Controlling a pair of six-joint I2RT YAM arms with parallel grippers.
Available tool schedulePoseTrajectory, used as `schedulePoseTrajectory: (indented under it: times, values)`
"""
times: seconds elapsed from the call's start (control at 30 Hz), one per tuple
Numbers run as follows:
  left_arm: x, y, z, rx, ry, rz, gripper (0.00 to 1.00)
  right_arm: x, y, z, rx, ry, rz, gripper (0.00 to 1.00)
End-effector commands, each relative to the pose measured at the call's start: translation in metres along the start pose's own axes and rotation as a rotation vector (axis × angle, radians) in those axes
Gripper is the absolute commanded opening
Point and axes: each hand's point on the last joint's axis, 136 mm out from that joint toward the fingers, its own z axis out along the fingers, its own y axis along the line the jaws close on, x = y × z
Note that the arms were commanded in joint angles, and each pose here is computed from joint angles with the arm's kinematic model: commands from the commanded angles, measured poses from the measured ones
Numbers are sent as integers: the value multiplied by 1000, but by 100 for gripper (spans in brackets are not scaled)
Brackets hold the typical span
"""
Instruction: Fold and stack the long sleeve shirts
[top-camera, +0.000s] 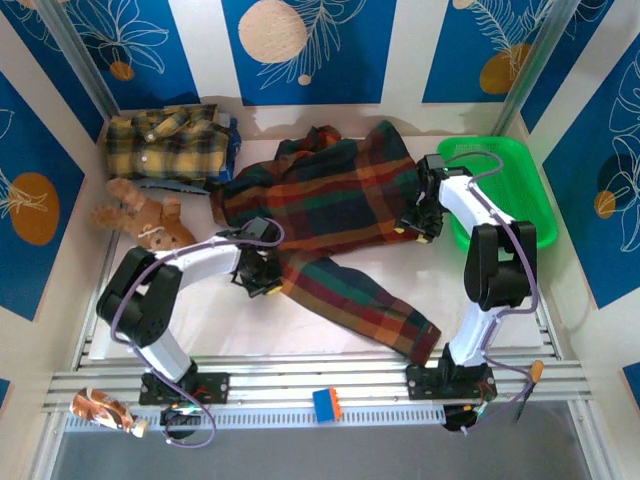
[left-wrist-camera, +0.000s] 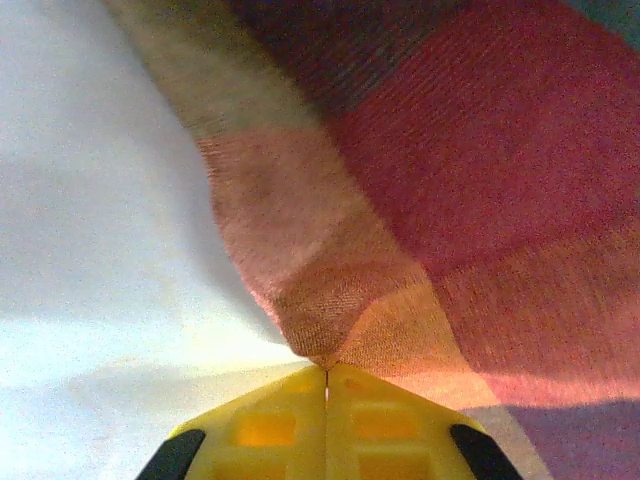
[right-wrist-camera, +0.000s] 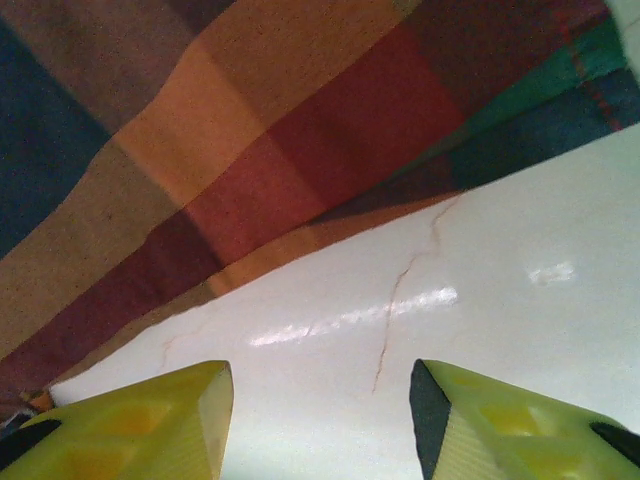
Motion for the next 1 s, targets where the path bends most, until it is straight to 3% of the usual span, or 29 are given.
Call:
schedulePoseTrajectory:
  times: [0.0, 0.37, 0.73, 0.97]
  values:
    - [-2, 29, -19, -69, -69, 39, 0, -5, -15, 4, 14, -18, 59, 52]
    - [6, 59, -46, -95, -129, 54, 0, 4, -29, 20, 17, 13, 114, 52]
    - [7, 45, -54, -13, -147, 84, 0, 44, -51, 2, -16, 63, 202, 51]
    - [11, 44, -52, 11, -133, 95, 0, 56, -62, 22, -34, 96, 256, 51]
